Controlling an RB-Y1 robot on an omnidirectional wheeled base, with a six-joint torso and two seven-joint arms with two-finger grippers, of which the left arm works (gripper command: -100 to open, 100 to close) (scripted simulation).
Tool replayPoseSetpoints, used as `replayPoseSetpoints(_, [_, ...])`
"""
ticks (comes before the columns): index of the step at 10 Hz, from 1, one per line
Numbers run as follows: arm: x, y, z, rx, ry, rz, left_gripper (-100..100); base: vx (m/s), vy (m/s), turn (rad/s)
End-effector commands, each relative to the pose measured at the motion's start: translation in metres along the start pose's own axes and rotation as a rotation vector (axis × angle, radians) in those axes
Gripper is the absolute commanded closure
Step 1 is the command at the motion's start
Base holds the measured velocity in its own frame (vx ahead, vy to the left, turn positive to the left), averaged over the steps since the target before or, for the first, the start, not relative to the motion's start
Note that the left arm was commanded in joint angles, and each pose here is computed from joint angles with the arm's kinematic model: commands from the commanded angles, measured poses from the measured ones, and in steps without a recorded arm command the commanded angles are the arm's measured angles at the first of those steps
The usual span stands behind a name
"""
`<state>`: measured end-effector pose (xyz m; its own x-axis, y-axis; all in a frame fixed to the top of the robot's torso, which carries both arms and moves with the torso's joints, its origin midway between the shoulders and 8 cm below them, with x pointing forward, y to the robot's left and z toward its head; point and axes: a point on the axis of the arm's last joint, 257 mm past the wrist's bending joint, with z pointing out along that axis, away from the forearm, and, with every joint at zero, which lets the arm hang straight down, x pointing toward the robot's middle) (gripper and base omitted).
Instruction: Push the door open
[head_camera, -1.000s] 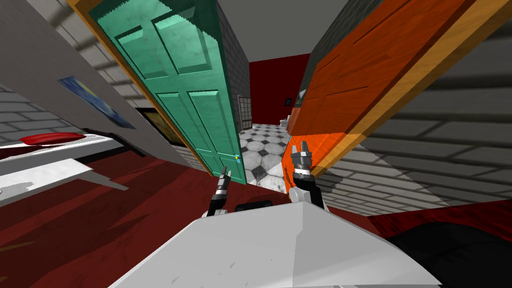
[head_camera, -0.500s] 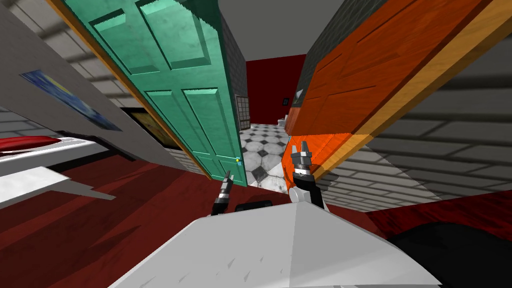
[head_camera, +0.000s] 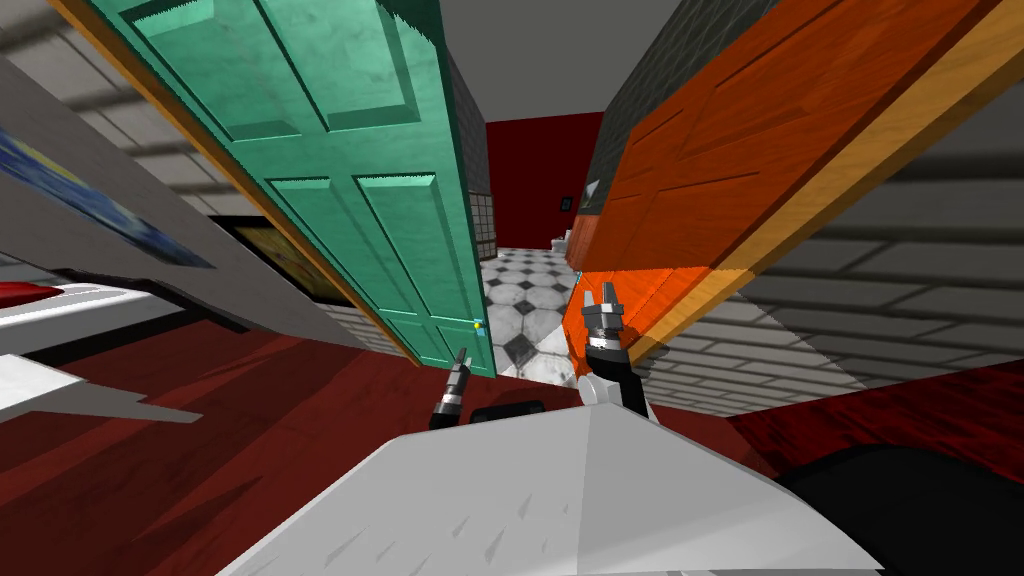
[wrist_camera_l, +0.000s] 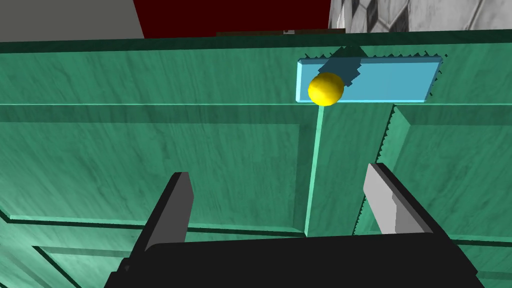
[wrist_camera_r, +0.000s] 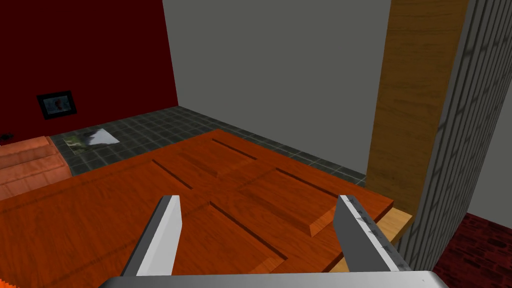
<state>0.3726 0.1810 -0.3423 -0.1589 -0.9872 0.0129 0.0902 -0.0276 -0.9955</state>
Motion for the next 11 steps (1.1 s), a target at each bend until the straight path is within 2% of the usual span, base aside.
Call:
replayPoseSetpoints(1, [0.005,0.011,-0.006,-0.021,0.011,0.002,-100,0.086,0.078,-0.059])
replayPoseSetpoints(3, [0.01,0.021,-0.0116,-0.041,0.023,0.004,-100,0.067,0.064,-0.059])
replayPoseSetpoints(6, [0.021,0.044,-0.0256,-0.088,0.05,0.01,-100,0.111,0.111,-0.081])
replayPoseSetpoints(7, [0.022,0.047,-0.0274,-0.094,0.054,0.01,-100,0.11,0.099,-0.047])
replayPoseSetpoints(9, [0.022,0.045,-0.0226,-0.09,0.048,0.01,-100,0.075,0.021,-0.015])
replayPoseSetpoints(11, [0.02,0.047,-0.0169,-0.092,0.043,0.01,-100,0.202,-0.052,-0.034])
